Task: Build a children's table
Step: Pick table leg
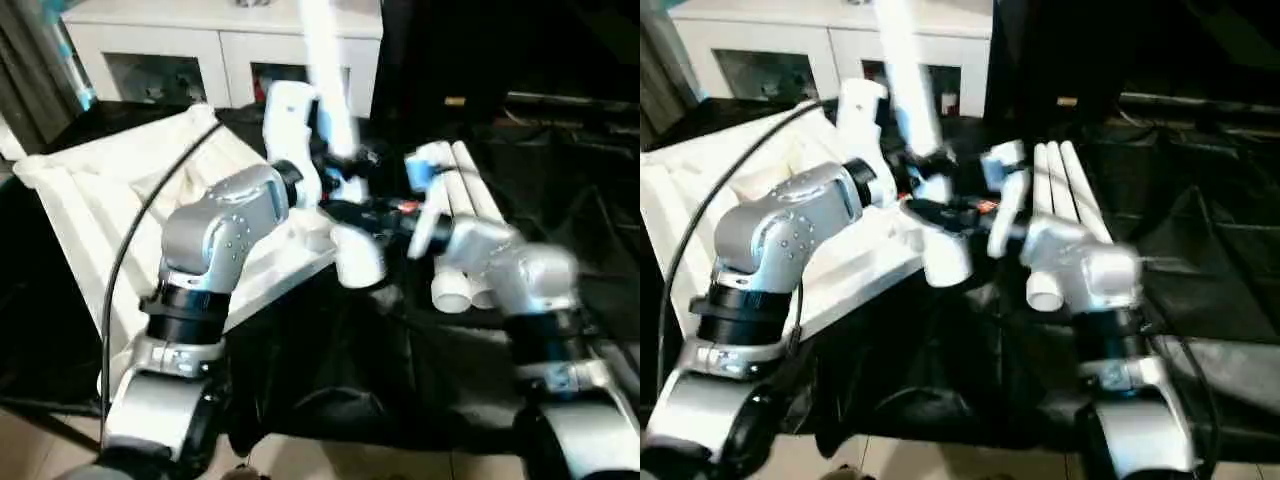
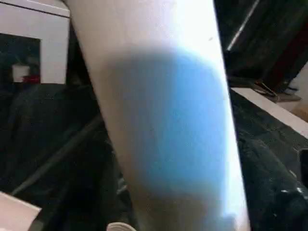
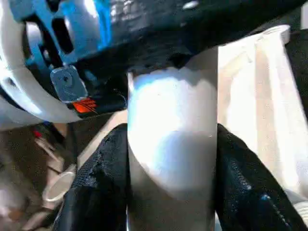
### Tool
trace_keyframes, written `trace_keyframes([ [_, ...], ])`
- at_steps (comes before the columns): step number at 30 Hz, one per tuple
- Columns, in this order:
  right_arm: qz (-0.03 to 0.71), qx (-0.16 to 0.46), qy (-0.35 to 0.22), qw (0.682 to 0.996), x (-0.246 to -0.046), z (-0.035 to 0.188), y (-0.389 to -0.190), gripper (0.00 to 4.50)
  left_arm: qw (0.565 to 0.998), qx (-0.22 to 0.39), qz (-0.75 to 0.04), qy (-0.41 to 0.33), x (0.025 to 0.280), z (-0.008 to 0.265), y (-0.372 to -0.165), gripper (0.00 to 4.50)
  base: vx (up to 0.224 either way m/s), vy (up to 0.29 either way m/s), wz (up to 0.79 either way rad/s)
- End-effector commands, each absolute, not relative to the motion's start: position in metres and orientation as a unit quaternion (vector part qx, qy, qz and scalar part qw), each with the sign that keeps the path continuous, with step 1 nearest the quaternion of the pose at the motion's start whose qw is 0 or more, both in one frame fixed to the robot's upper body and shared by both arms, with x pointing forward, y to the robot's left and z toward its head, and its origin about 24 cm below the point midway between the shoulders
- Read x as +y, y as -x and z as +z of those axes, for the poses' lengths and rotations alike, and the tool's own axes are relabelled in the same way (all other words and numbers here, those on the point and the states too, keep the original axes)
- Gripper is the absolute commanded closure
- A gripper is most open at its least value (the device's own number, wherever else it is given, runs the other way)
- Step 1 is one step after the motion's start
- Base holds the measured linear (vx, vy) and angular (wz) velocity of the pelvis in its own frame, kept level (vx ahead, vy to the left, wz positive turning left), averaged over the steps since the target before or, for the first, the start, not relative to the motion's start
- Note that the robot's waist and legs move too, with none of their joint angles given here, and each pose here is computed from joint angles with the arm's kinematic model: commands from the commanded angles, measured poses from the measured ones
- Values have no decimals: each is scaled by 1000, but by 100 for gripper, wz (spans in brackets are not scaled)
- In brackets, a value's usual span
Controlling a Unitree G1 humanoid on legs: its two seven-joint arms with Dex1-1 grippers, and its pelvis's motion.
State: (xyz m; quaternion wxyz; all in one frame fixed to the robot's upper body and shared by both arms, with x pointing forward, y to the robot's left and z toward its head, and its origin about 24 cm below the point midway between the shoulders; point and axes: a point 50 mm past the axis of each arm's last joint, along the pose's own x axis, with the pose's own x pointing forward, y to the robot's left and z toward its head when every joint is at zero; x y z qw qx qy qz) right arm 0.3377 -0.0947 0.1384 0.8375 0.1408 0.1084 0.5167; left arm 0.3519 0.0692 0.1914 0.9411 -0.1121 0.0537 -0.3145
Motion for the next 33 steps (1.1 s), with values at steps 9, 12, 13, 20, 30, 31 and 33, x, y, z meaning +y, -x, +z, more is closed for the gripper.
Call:
trace_keyframes([
  [9,515,67,-112,847,-77,153,-335,265,942,58,-275,186,71,193,-354,206,0,0,0],
  [12,516,65,-111,847,-75,154,-335,265,938,58,-282,193,70,193,-352,243,0,0,0],
  [13,516,65,-110,847,-75,154,-335,265,938,58,-282,194,70,193,-352,243,0,0,0],
  [20,515,61,-105,848,-73,155,-335,265,929,41,-316,189,71,198,-351,259,0,0,0],
  [30,596,81,-161,782,-96,153,-321,143,835,6,-531,144,73,212,-333,262,0,0,0],
  [31,598,82,-161,781,-96,153,-321,143,833,7,-534,144,73,212,-333,262,0,0,0],
  [33,625,95,-147,760,-102,153,-315,142,808,9,-570,149,75,217,-330,262,0,0,0],
])
